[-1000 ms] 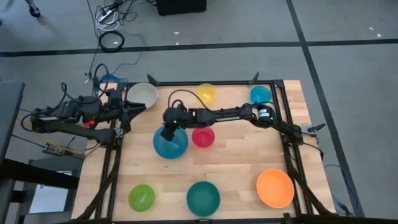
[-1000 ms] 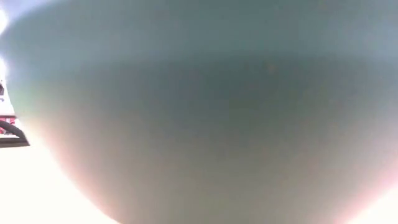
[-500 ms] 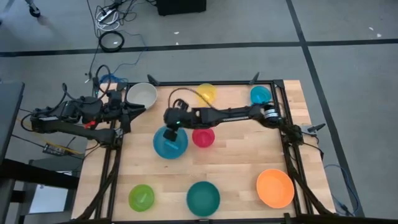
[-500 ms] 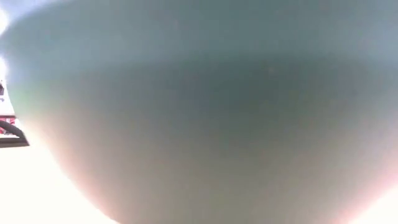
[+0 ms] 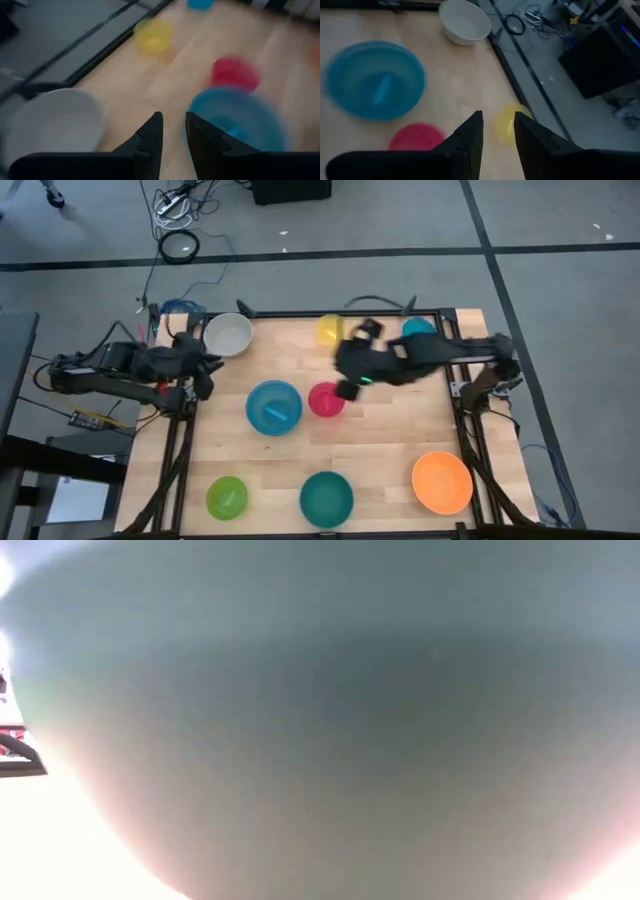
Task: Nest bowls inside each other
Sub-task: Stack the gray bowl on top of the large blue bowl
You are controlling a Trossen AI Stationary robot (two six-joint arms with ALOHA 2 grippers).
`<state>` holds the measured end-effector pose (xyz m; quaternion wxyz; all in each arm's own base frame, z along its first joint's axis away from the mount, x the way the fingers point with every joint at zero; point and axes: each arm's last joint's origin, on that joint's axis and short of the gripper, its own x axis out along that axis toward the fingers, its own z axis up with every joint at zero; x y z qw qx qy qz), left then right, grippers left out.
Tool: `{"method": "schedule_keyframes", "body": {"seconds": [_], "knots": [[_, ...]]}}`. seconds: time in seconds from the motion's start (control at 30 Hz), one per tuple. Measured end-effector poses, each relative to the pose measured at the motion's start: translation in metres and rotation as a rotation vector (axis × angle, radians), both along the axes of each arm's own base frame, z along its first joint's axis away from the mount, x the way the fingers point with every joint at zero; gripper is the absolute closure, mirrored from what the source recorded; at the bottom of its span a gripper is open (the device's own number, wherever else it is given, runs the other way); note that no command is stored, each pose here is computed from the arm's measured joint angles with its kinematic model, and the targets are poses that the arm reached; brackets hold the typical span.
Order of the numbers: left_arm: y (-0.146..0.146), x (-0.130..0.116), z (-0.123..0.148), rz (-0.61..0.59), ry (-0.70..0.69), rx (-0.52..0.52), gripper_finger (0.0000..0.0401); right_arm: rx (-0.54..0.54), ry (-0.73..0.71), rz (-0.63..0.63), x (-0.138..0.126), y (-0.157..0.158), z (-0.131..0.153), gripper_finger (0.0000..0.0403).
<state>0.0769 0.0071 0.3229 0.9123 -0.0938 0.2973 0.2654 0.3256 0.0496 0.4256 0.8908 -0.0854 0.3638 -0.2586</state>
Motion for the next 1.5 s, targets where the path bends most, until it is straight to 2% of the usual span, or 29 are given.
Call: {"method": "schedule_keyframes", "body": {"seconds": [0.07,0.17,0.23,0.33,0.43,0.67,0.8,1.03,1.33,1.5], "knots": [[0.0,0.003,-0.009,-0.063,0.124,0.07,0.031,0.046,-0.036,0.022,-0.024,0.014,0.013,0.0305],[-0.003,0.012,-0.025,-0.227,0.313,0.114,0.031,0.11,-0.12,0.051,-0.055,0.032,0.03,0.0305],[-0.004,0.021,-0.035,-0.267,0.41,0.158,0.0311,0.12,-0.168,0.062,-0.068,0.043,0.037,0.0307],[-0.001,0.034,-0.047,-0.249,0.554,0.263,0.0311,0.085,-0.179,0.08,-0.074,0.056,0.037,0.0309],[0.006,0.045,-0.055,-0.206,0.681,0.3,0.0312,0.042,-0.153,0.081,-0.074,0.062,0.033,0.0309],[0.035,0.062,-0.072,-0.154,0.917,0.26,0.0312,0.033,-0.051,0.02,-0.069,0.058,0.011,0.0309],[0.056,0.065,-0.077,-0.168,0.951,0.183,0.0312,0.054,-0.015,-0.044,-0.068,0.055,-0.004,0.0303],[0.086,0.064,-0.077,-0.268,0.824,0.097,0.0312,0.07,0.059,-0.13,-0.068,0.055,-0.032,0.0275],[0.102,0.053,-0.077,-0.293,0.858,0.105,0.0312,0.079,0.193,-0.224,-0.074,0.054,-0.069,0.0242],[0.106,0.049,-0.077,-0.288,0.862,0.093,0.0312,0.131,0.228,-0.303,-0.082,0.051,-0.09,0.0236]]}}
